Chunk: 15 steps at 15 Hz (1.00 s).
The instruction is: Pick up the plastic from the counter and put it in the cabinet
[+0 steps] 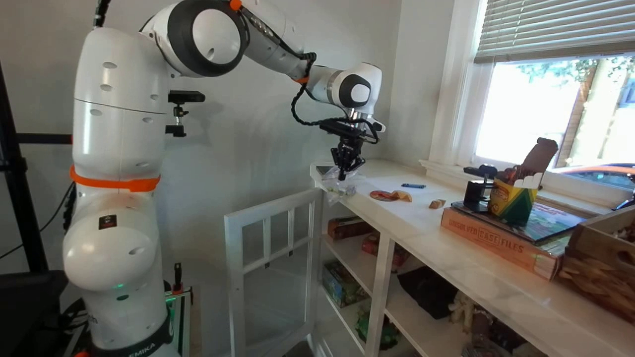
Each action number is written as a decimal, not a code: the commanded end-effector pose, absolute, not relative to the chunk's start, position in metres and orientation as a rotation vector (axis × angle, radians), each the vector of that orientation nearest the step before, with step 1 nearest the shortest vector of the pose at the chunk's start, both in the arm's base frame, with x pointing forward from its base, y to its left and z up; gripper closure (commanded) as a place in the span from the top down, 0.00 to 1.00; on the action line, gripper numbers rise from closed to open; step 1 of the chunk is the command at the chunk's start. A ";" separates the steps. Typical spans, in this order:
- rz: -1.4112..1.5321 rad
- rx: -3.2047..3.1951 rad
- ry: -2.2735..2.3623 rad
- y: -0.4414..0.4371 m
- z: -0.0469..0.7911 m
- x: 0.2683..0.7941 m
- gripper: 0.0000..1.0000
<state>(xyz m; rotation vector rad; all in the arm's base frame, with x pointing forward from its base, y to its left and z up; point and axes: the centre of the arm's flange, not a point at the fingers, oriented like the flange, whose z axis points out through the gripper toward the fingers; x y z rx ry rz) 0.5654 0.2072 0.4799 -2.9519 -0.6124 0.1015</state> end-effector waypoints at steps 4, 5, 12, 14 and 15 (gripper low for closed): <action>0.245 -3.021 -0.431 0.169 0.449 0.524 0.00; 0.257 -3.027 -0.404 0.164 0.445 0.522 0.00; 0.321 -3.046 -0.204 0.137 0.416 0.508 0.00; 0.314 -3.057 -0.127 0.125 0.405 0.506 0.00; 0.286 -3.061 -0.097 0.119 0.400 0.505 0.00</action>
